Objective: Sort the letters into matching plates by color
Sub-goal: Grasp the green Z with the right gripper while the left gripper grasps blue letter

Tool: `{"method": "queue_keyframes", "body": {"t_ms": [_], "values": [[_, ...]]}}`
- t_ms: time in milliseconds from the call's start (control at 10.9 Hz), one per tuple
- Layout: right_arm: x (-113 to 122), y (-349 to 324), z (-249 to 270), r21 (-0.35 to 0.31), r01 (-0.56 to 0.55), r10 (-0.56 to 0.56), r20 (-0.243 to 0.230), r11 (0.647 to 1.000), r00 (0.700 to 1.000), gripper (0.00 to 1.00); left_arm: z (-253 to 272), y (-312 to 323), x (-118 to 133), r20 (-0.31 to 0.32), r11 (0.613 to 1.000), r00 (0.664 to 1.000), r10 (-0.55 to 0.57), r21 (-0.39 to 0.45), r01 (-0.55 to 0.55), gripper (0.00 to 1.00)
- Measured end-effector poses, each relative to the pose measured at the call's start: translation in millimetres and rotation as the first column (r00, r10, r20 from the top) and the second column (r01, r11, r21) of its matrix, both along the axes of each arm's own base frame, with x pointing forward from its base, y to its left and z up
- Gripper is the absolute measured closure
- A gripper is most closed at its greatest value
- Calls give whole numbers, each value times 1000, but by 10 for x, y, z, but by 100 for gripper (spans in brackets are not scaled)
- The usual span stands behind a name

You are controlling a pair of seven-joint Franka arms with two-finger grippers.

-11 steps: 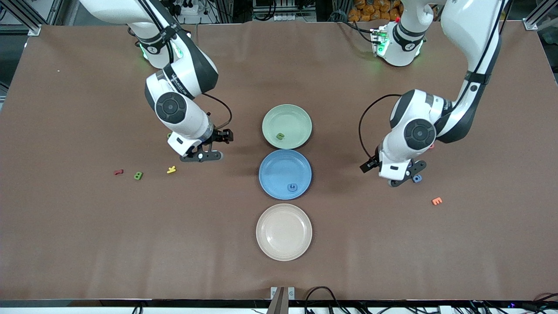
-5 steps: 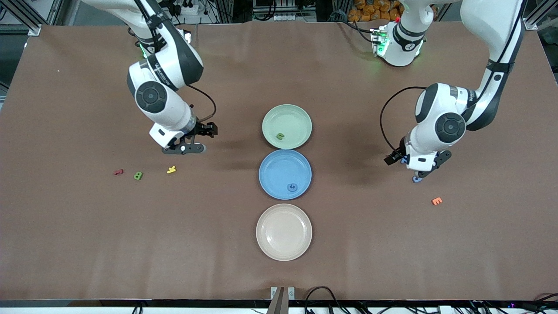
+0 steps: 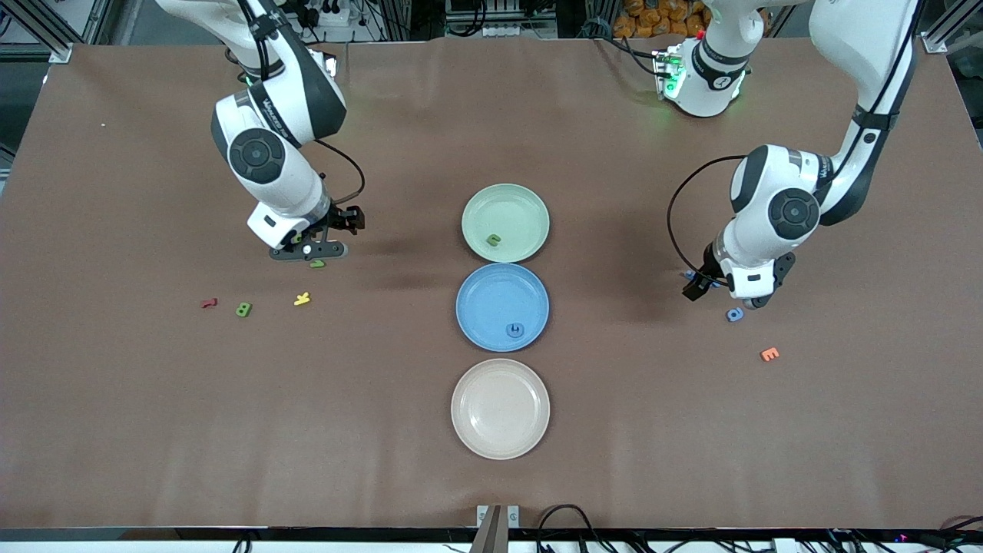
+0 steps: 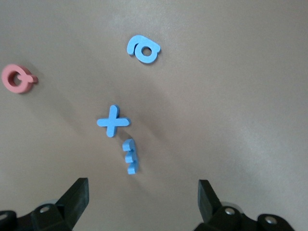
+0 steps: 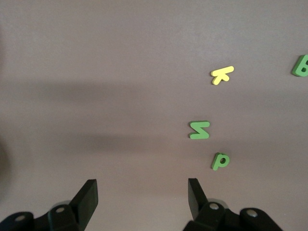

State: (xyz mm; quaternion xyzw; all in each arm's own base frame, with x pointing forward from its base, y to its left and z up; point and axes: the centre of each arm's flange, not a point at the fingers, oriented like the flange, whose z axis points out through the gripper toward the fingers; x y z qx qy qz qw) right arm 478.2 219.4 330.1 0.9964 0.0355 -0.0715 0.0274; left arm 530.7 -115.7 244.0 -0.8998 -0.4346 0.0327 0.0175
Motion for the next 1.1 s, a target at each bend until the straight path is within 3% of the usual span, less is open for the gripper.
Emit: {"method": "queue_keyframes", "body": {"t_ms": [460, 1103], "values": [[-57, -276, -182, -33, -16, 17, 39, 999, 999, 17, -278, 152, -221, 76, 997, 995, 72, -33, -69, 0], [-131, -511, -449, -6, -16, 16, 93, 1000, 996, 20, -556, 194, -319, 102, 994, 990, 100, -64, -94, 0]]}}
